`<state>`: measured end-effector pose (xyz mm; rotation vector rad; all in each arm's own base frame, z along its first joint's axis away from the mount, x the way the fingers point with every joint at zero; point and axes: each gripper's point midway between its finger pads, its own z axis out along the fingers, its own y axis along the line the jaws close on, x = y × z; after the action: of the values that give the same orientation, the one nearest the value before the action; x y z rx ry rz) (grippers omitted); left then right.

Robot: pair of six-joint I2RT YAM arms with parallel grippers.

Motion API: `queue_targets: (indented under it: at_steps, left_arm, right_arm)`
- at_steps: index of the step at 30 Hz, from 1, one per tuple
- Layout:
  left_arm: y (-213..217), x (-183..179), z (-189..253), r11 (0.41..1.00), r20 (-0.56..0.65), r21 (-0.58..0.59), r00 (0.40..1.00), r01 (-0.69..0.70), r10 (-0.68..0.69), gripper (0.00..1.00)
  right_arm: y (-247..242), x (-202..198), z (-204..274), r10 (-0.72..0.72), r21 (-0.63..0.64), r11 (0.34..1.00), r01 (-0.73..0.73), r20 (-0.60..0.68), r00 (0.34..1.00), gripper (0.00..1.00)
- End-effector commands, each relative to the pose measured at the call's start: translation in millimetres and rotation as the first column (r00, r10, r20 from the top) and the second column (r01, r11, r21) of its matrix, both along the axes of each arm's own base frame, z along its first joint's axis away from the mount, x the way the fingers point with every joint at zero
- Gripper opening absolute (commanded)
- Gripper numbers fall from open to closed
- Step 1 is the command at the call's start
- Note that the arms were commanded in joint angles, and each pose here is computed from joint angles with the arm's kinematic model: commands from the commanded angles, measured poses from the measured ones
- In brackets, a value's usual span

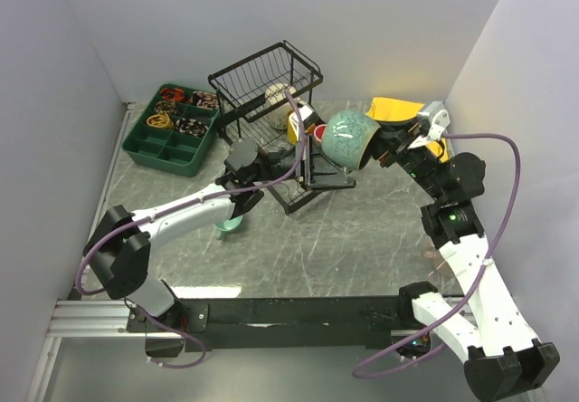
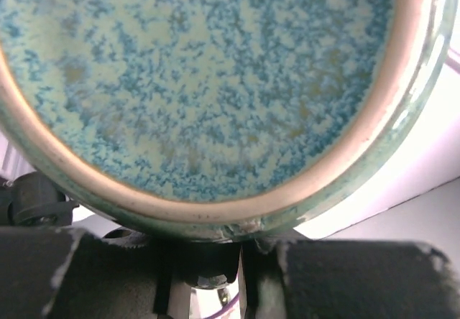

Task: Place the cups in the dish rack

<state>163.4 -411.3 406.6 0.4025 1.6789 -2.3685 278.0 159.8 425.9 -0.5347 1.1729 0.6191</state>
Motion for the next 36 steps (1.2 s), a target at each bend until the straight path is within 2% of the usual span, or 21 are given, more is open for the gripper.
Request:
queue_targets:
  at_steps: [1, 3, 4, 8, 15, 21, 28, 36]
  left_arm:
    - [29.8, -7.9, 69.5, 0.985, 0.208, -0.16, 0.974, -0.059, 0.092, 0.01]
    - [30.3, -6.9, 65.5, 0.987, 0.219, -0.147, 0.97, -0.071, 0.102, 0.01]
    - [30.8, -6.9, 64.4, 0.987, 0.217, -0.143, 0.97, -0.075, 0.106, 0.01]
    - [39.8, -2.2, 59.5, 0.983, 0.203, -0.146, 0.969, -0.114, 0.142, 0.01]
    - [58.4, 20.3, 52.0, 0.969, 0.174, -0.136, 0.958, -0.207, 0.229, 0.01]
    - [74.5, 37.7, 35.5, 0.957, 0.162, -0.094, 0.945, -0.273, 0.285, 0.01]
    - [86.6, 66.3, -3.3, 0.922, 0.156, 0.037, 0.913, -0.386, 0.376, 0.01]
    - [92.6, 99.9, -65.1, 0.825, 0.185, 0.219, 0.853, -0.521, 0.489, 0.01]
  right_arm:
    - [29.9, -43.0, -2.6, 0.246, -0.098, 0.966, -0.238, 0.085, 0.965, 0.38]
    - [30.7, -43.8, -5.0, 0.253, -0.092, 0.965, -0.246, 0.082, 0.964, 0.52]
    - [31.2, -44.5, -4.5, 0.257, -0.091, 0.964, -0.25, 0.083, 0.963, 0.62]
    - [31.6, -46.8, -6.3, 0.264, -0.099, 0.962, -0.256, 0.077, 0.961, 0.8]
    - [28.8, -53.3, -14.6, 0.261, -0.133, 0.959, -0.251, 0.063, 0.963, 0.92]
    - [24.7, -54.2, -26.9, 0.244, -0.163, 0.958, -0.235, 0.033, 0.969, 0.95]
    - [17.4, -58.8, -42.4, 0.218, -0.185, 0.957, -0.224, -0.055, 0.974, 1.0]
    - [-2.9, -61.2, -64.7, 0.105, -0.167, 0.978, -0.125, -0.126, 0.986, 1.0]
